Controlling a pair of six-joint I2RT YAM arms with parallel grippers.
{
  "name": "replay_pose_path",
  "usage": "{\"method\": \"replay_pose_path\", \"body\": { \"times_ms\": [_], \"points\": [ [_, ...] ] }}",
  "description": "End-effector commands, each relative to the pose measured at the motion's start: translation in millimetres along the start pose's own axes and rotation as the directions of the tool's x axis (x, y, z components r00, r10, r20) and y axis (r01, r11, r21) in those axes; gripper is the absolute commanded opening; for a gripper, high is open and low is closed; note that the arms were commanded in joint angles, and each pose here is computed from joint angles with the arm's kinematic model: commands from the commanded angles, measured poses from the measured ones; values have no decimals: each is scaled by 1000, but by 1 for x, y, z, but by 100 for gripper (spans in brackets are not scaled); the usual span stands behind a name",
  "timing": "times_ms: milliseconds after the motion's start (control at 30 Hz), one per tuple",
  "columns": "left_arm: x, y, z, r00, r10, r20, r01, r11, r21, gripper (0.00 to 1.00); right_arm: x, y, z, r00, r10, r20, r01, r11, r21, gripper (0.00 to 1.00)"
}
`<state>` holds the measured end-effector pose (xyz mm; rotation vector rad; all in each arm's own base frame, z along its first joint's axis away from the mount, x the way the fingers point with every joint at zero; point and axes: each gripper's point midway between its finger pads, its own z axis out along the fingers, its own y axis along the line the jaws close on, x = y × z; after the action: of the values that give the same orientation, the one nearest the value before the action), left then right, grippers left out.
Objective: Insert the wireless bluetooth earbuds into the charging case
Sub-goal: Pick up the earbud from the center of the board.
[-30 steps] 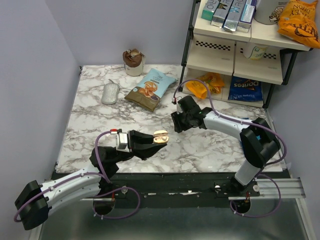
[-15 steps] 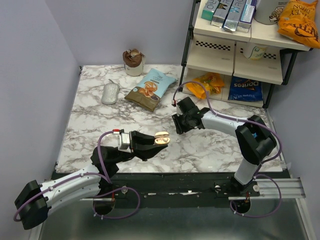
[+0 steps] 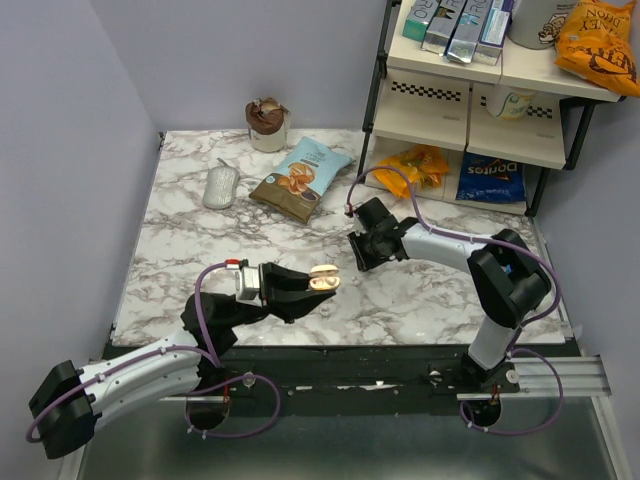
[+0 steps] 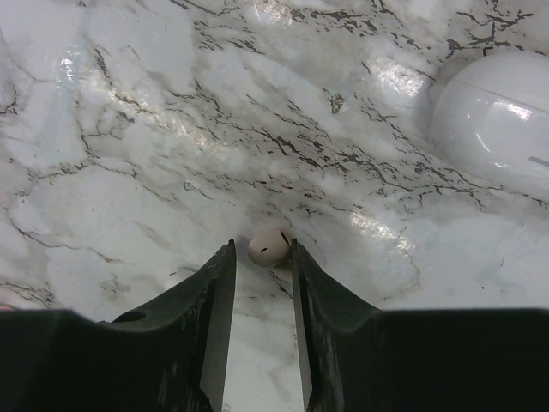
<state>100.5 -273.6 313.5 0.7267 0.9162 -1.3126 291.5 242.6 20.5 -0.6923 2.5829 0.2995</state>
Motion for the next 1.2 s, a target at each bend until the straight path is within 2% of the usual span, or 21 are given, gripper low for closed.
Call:
{"method": "replay_pose_path", "body": {
  "times_ms": [0, 33, 133, 233, 333, 367, 433, 467, 567, 633, 733, 933, 967, 1033, 1067, 1167],
  "points": [
    [-7, -3, 1, 1000, 14, 19, -14, 1000, 8, 0, 16, -3, 8, 998, 20, -62, -18, 999, 28, 36],
    [-7, -3, 1, 1000, 13, 17, -13, 1000, 7, 0, 17, -4, 8, 997, 34, -65, -32, 999, 30, 31],
    [-6, -4, 1, 1000, 10, 17, -10, 1000, 7, 0, 17, 3, 10, 993, 97, -73, -96, 995, 10, 24],
    [-6, -4, 1, 1000, 7, 16, -8, 1000, 5, 0, 14, 15, 8, 970, 236, -58, -237, 971, -18, 20],
    [-7, -4, 0, 1000, 7, 19, -7, 1000, 0, 0, 3, 31, 0, 913, 409, -4, -407, 908, -93, 18],
    [-8, -3, 0, 1000, 7, 20, -7, 1000, -1, 0, -6, 36, -5, 867, 498, 32, -490, 861, -135, 18],
    [-8, -4, 0, 1000, 7, 22, -7, 1000, -2, 0, -13, 40, -10, 811, 583, 43, -568, 804, -174, 18],
    [-8, -4, -1, 1000, 8, 21, -8, 1000, -4, 0, -22, 42, -12, 764, 643, 53, -623, 757, -199, 18],
    [-8, -3, -1, 1000, 8, 23, -8, 1000, -11, 0, -35, 42, -16, 709, 702, 63, -677, 703, -216, 25],
    [-9, -3, -2, 1000, 10, 22, -10, 1000, -14, 0, -45, 40, -13, 704, 706, 72, -681, 701, -209, 36],
    [-12, -3, -3, 999, 19, 28, -19, 1000, -18, 0, -48, 31, -10, 732, 676, 82, -662, 735, -147, 46],
    [-13, -3, -4, 999, 32, 25, -32, 999, -27, 0, -40, 14, -13, 834, 541, 105, -539, 841, -48, 54],
    [-12, -2, -4, 999, 31, 23, -31, 999, -28, 0, -42, 11, -14, 877, 469, 102, -468, 883, -37, 54],
    [-11, -2, -5, 999, 29, 21, -29, 999, -26, 0, -45, 8, -14, 919, 380, 105, -383, 924, 2, 54],
    [-11, -2, -5, 999, 29, 20, -28, 999, -27, 0, -40, 4, -14, 957, 273, 93, -278, 959, 45, 54],
    [-10, -3, -5, 999, 25, 21, -25, 999, -24, 0, -40, 11, -17, 994, 85, 74, -90, 993, 72, 53]
  ]
}}
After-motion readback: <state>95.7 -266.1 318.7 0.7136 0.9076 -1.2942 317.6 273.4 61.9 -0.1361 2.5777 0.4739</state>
